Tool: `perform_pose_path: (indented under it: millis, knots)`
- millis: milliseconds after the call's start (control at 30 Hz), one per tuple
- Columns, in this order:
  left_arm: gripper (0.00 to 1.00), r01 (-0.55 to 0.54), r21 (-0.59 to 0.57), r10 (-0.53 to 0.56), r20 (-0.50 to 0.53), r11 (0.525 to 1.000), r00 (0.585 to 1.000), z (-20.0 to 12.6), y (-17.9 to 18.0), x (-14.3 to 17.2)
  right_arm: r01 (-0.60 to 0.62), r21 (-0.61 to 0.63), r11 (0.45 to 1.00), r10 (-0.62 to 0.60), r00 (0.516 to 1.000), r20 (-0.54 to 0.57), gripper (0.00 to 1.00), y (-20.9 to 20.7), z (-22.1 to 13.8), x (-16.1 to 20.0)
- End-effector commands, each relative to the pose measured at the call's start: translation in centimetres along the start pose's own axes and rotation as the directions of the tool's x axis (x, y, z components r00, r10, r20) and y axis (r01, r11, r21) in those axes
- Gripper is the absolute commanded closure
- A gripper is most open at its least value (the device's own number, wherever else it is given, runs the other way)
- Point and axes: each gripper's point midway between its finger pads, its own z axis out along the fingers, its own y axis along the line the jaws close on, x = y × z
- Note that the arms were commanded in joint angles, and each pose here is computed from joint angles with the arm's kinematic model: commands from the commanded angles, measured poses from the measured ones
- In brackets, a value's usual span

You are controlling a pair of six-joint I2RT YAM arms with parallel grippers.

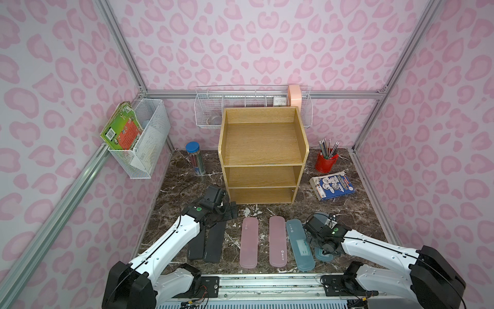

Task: Place the pencil cases on the shelf according to color
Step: Pick up the pencil case from the center of the board.

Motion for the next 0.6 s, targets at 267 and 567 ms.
perform_pose_path:
  millis: [267, 567]
  knots:
    - [0.03, 0.023, 0.003, -0.023, 0.004, 1.000, 1.000, -0.2, -0.2, -0.3, 0.037, -0.073, 0.997, -0.040, 0.999, -0.030, 0.31, 0.9, -0.8, 0.0]
    - [0.03, 0.031, -0.004, -0.031, 0.017, 1.000, 0.999, -0.7, -0.5, -1.0, 0.048, -0.154, 0.987, -0.040, 0.998, 0.054, 0.39, 1.8, -4.6, -2.6]
